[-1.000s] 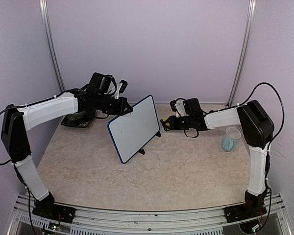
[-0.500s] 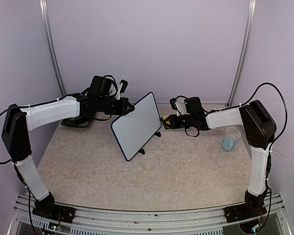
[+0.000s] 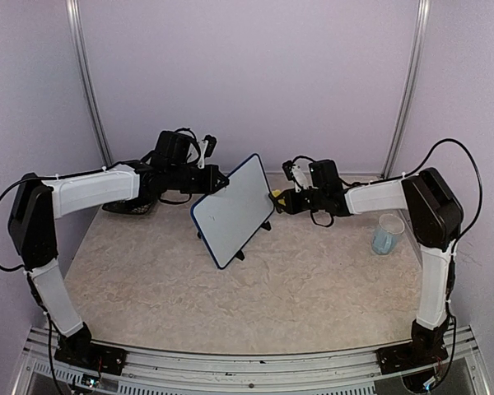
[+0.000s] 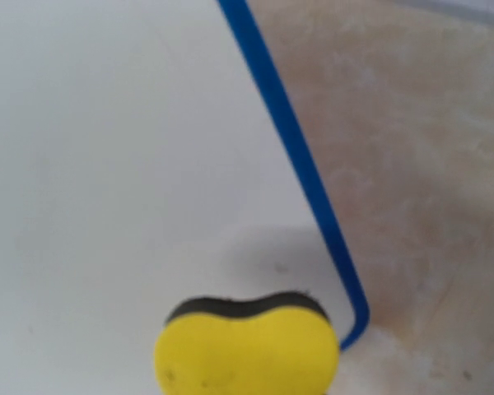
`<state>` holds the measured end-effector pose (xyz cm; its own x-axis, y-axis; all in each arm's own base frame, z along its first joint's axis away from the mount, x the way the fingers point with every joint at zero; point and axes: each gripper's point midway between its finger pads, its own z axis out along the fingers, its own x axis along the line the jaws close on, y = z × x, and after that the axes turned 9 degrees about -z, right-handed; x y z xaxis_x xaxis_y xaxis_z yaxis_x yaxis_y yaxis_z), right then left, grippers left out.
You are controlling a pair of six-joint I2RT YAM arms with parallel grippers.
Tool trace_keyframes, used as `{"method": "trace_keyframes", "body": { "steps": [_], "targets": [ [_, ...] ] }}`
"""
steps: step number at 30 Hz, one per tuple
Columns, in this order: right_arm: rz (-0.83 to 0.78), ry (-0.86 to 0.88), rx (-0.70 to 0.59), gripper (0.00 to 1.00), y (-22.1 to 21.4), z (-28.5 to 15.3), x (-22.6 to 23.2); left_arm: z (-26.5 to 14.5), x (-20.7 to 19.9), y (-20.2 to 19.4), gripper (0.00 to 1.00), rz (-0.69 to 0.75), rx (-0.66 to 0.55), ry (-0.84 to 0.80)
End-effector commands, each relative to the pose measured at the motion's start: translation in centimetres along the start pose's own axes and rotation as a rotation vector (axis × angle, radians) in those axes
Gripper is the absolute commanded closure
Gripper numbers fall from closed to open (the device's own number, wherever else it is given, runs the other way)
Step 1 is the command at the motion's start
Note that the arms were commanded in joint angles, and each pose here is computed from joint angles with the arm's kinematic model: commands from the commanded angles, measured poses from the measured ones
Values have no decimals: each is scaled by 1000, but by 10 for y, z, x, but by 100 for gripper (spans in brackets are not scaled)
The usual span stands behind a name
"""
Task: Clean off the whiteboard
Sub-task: Place the whiteboard on the whiteboard stand.
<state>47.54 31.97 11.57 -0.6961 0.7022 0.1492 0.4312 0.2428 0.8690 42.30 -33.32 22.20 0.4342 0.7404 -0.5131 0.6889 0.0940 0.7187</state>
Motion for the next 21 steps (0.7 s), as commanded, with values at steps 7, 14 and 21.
{"method": "trace_keyframes", "body": {
  "steps": [7, 14, 21],
  "targets": [
    [-52, -27, -21, 100, 18, 23, -20, 13, -1, 0, 100, -13, -5, -22],
    [13, -27, 60, 100, -22, 39, -36, 15, 2, -3, 100, -13, 0, -19],
    [63, -17, 141, 100, -67, 43, -35, 14, 1, -1, 100, -12, -3, -27]
  ]
}}
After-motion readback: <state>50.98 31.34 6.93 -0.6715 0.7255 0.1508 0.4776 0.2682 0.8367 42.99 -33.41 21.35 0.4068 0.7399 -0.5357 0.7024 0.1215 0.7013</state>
